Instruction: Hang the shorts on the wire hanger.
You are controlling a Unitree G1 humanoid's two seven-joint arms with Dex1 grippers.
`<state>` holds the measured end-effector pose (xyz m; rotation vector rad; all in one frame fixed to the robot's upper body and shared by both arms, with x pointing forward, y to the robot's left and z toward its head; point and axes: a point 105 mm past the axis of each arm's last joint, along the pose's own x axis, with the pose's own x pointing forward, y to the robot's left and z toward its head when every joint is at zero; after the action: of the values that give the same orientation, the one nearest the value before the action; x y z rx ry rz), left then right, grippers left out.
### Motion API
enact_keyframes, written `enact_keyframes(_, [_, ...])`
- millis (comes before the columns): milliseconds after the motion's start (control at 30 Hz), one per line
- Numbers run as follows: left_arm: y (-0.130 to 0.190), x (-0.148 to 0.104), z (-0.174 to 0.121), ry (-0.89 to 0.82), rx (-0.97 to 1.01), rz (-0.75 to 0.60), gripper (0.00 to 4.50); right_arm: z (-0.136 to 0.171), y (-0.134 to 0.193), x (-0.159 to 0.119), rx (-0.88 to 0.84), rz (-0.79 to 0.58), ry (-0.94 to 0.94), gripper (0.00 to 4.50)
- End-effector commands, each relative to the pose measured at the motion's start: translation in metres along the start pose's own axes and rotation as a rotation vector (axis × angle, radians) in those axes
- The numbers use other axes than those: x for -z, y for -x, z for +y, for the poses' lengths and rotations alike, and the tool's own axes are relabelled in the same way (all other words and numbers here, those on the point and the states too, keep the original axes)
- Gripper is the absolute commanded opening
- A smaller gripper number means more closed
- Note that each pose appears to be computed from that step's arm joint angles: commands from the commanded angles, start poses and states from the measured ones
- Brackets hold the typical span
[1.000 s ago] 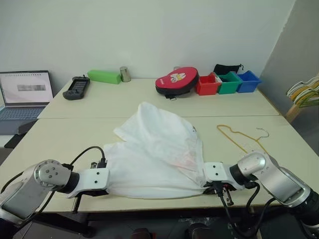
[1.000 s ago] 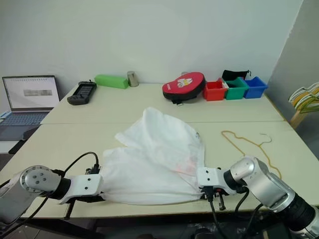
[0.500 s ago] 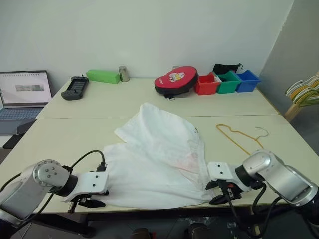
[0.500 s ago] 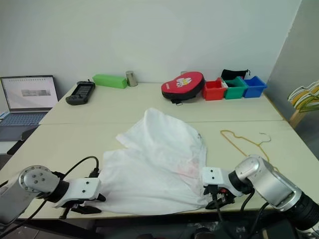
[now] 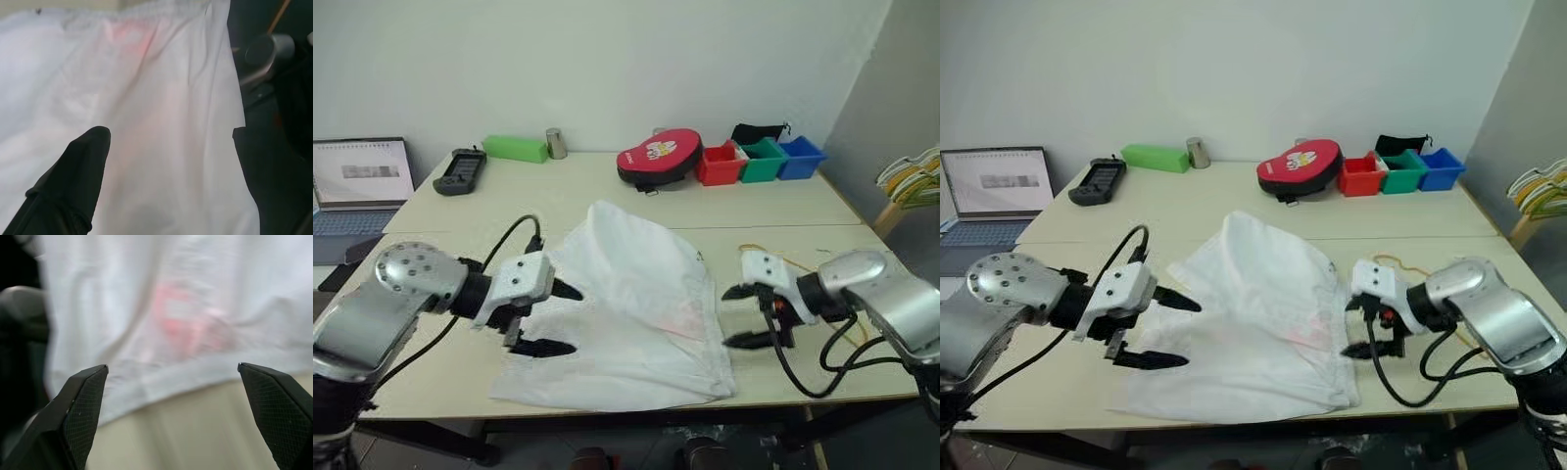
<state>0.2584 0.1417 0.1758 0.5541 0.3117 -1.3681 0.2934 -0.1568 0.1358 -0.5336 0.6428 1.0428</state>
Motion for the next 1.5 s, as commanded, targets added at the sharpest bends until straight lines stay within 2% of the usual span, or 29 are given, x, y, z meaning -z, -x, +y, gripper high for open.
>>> enact_keyframes(33, [-0.027, -0.014, 0.023, -0.018, -0.136, -0.075, 4.24, -0.068, 0.026, 0.021, 0.349, 0.029, -0.099, 4.50])
enact_keyframes(167, [-0.071, -0.027, 0.039, -0.005, -0.201, -0.170, 4.24, -0.124, 0.059, 0.059, 0.572, 0.119, -0.180, 4.50])
enact_keyframes(333, [-0.107, -0.043, 0.037, 0.037, -0.194, -0.254, 4.24, -0.148, 0.072, 0.094, 0.613, 0.186, -0.272, 4.50])
enact_keyframes(533, [-0.118, -0.046, 0.026, 0.043, -0.175, -0.268, 4.24, -0.145, 0.069, 0.114, 0.531, 0.170, -0.433, 4.50])
enact_keyframes(667, [-0.118, -0.039, 0.021, 0.055, -0.171, -0.248, 4.24, -0.136, 0.060, 0.123, 0.458, 0.157, -0.518, 4.50])
enact_keyframes(1300, [-0.117, -0.042, 0.020, 0.033, -0.186, -0.233, 4.24, -0.120, 0.039, 0.149, 0.394, 0.207, -0.586, 4.50])
enact_keyframes(1333, [-0.117, -0.042, 0.020, 0.031, -0.186, -0.233, 4.30, -0.119, 0.038, 0.150, 0.387, 0.207, -0.588, 4.13])
enact_keyframes(1500, [-0.117, -0.043, 0.020, 0.026, -0.187, -0.231, 4.30, -0.116, 0.037, 0.152, 0.368, 0.212, -0.589, 3.12])
